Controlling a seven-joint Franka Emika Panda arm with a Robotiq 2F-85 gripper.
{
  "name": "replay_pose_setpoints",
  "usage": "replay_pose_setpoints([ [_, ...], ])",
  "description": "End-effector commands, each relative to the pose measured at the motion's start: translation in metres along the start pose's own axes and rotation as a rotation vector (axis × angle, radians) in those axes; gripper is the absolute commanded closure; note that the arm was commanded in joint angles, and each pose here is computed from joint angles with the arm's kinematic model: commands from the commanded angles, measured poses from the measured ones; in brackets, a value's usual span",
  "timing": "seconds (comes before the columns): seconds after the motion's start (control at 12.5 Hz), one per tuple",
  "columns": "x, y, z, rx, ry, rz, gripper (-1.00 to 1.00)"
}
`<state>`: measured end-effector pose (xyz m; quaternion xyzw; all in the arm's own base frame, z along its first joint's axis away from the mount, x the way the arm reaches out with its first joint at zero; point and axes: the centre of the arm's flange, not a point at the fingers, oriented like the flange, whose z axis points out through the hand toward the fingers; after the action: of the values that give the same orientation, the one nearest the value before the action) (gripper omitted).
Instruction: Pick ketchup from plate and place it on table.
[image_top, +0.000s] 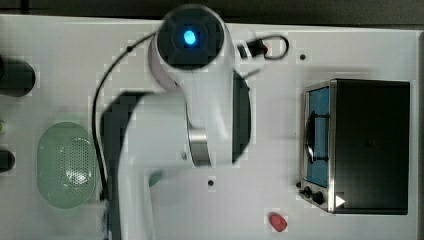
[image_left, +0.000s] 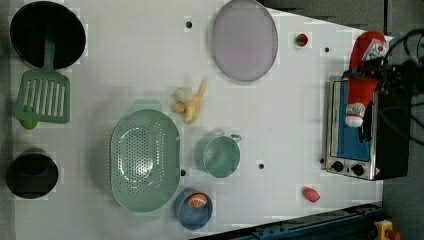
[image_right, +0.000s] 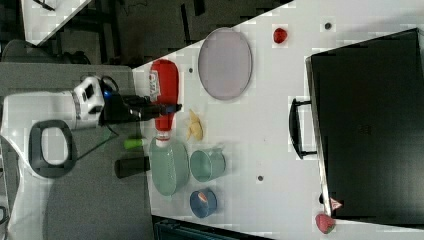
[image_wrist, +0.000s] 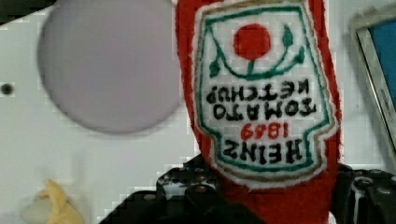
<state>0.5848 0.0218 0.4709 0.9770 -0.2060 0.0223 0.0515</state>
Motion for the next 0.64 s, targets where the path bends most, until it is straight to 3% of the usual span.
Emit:
replay_pose_setpoints([
  [0.08,-0.014,0.036,0.077,-0.019,-0.087,0.136,-0.20],
  [0.4,-0.045,0.056,0.144,0.032,-0.115,0.199,-0.20],
  [0.64,-0.061,0.060,0.195,0.068,-0.090,0.222,-0.20],
])
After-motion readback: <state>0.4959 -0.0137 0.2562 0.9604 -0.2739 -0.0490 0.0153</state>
